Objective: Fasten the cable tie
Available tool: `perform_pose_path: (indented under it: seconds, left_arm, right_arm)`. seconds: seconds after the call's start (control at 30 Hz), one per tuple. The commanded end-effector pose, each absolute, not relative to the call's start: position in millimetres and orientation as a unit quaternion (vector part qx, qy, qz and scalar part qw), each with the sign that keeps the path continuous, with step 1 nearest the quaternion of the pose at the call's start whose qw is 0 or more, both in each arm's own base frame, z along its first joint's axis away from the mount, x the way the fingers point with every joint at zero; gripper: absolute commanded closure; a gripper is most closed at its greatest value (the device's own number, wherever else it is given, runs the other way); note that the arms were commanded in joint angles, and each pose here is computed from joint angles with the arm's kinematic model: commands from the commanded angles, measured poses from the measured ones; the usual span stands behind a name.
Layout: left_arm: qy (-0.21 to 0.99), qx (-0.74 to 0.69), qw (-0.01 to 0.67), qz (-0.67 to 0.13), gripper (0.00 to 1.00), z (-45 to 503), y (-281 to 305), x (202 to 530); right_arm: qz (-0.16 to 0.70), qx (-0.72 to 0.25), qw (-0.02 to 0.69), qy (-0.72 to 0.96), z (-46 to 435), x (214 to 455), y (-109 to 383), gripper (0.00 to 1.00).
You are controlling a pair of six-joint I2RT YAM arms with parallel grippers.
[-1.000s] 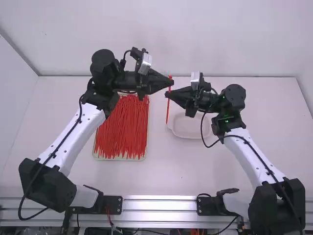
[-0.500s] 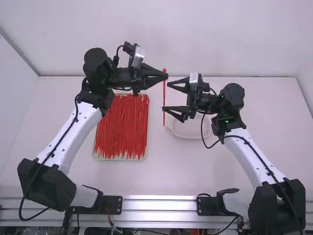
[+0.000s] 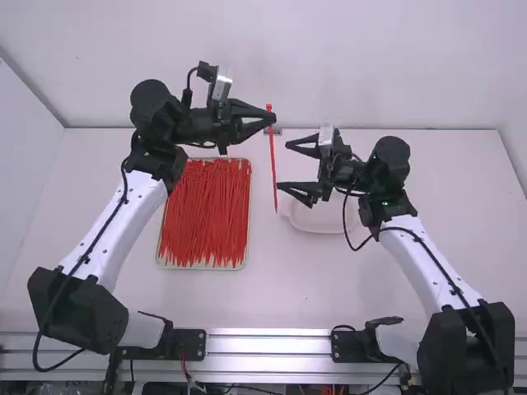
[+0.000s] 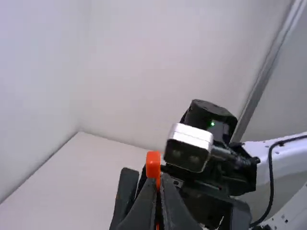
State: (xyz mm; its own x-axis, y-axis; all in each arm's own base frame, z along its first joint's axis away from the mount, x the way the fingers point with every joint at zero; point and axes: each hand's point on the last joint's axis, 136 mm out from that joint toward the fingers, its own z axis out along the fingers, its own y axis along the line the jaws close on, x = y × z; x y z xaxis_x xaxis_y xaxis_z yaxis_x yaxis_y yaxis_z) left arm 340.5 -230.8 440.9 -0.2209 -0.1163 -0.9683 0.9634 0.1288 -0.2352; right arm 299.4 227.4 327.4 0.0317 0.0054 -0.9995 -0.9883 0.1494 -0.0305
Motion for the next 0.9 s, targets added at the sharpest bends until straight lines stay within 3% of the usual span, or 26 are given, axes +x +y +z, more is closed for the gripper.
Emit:
perform_pose_path:
  seconds: [0.0, 0.5, 0.77, 0.87]
  left_arm:
    - [0.568, 0.36, 0.501, -0.545, 0.98, 454, -224, 343]
    - [0.584, 0.368, 0.434, -0.579, 0.98, 439, -229, 328]
    - [0.63, 0.3, 0.375, -0.61, 0.98, 429, -229, 333]
    - [0.65, 0.248, 0.371, -0.615, 0.98, 430, -227, 345]
  right_arm:
    - [0.4, -0.521, 0.587, 0.474, 329, 294, 228, 0.01]
    - [0.322, -0.575, 0.619, 0.426, 315, 298, 216, 0.01]
    - [0.301, -0.659, 0.64, 0.257, 320, 263, 193, 0.01]
    - [0.288, -0.664, 0.646, 0.244, 320, 263, 189, 0.01]
